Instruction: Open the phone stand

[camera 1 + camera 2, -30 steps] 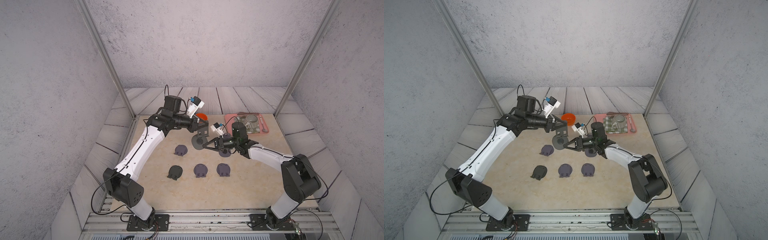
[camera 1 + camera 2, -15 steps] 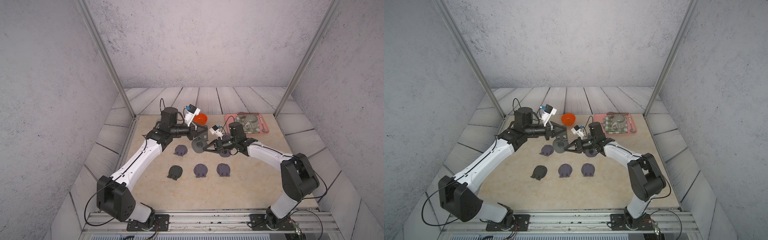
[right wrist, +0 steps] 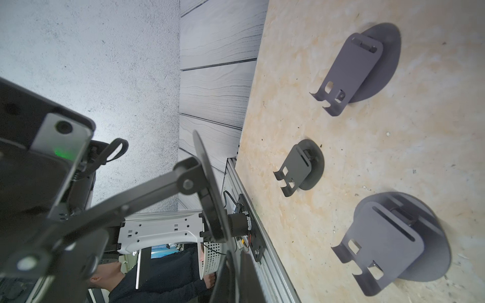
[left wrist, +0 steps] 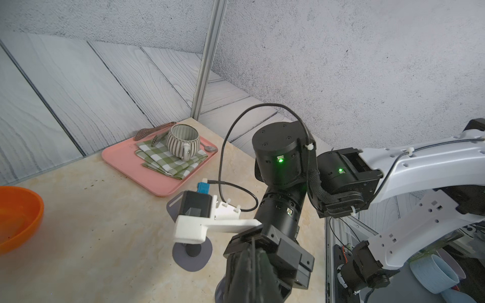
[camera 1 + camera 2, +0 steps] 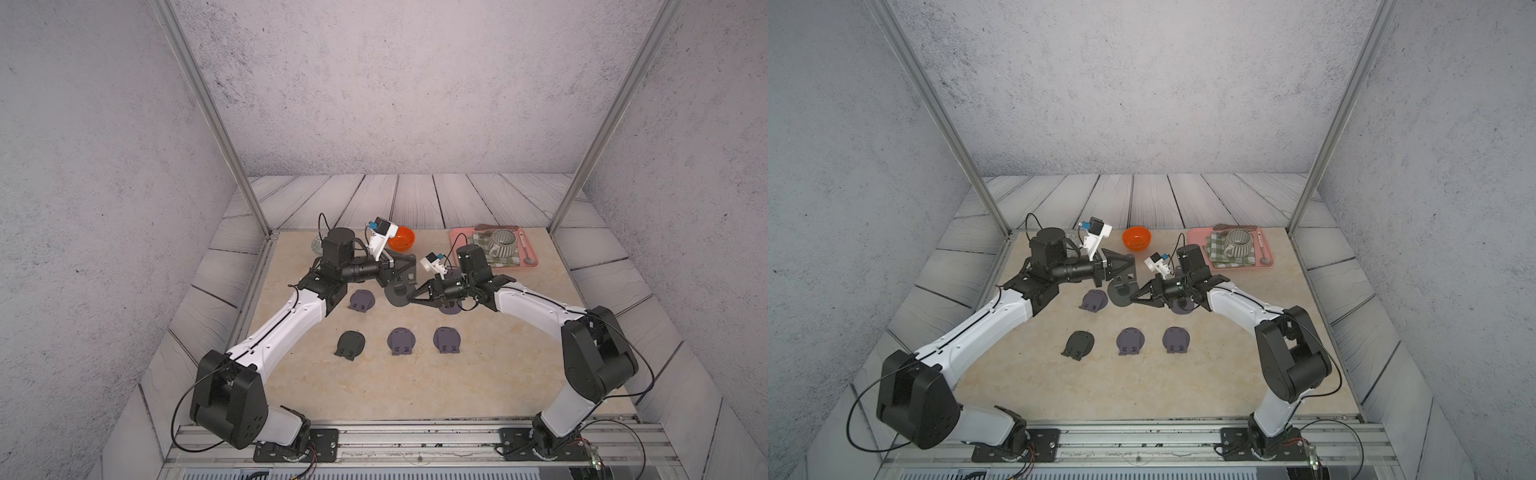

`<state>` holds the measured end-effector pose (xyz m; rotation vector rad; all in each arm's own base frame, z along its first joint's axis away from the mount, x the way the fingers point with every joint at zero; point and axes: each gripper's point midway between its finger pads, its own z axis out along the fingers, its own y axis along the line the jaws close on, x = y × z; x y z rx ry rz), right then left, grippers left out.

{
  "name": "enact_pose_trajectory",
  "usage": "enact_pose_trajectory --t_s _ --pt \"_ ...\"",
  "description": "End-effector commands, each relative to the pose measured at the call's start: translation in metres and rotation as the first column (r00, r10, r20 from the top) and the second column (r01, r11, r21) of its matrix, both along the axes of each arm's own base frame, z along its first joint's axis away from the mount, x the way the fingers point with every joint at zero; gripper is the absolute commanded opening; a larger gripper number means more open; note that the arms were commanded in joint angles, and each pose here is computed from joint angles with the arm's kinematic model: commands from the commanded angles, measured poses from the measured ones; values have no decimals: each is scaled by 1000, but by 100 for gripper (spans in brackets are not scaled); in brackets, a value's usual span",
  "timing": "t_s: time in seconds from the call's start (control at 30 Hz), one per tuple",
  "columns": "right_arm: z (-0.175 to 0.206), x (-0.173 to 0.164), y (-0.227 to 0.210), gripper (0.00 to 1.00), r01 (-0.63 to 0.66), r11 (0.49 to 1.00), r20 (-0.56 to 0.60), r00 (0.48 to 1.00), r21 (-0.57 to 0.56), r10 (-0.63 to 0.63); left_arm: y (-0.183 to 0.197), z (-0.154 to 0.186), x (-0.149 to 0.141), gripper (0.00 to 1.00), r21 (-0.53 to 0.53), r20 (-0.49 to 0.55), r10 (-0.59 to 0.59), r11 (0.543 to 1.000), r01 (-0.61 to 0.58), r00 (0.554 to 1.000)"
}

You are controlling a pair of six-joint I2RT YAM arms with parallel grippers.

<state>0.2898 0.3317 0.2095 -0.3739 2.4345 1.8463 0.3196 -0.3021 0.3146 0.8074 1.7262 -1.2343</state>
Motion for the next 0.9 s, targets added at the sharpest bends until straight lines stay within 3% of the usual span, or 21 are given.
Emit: enact_pose_trajectory --t_s 0.0,0.4,0.6,0.87 --pt "108 12 16 0 -35 981 343 939 191 -33 -22 -97 -53 0 97 -415 -111 981 165 903" --pt "115 21 18 0 -29 981 374 926 191 -45 -25 -133 -63 0 135 -492 -82 976 168 867" --pt "112 35 9 0 -4 985 386 921 171 -63 -17 -128 -50 0 213 -434 -29 968 133 901" --pt "123 56 -41 37 113 986 425 892 124 -156 5 -88 -5 0 181 -325 26 983 36 945"
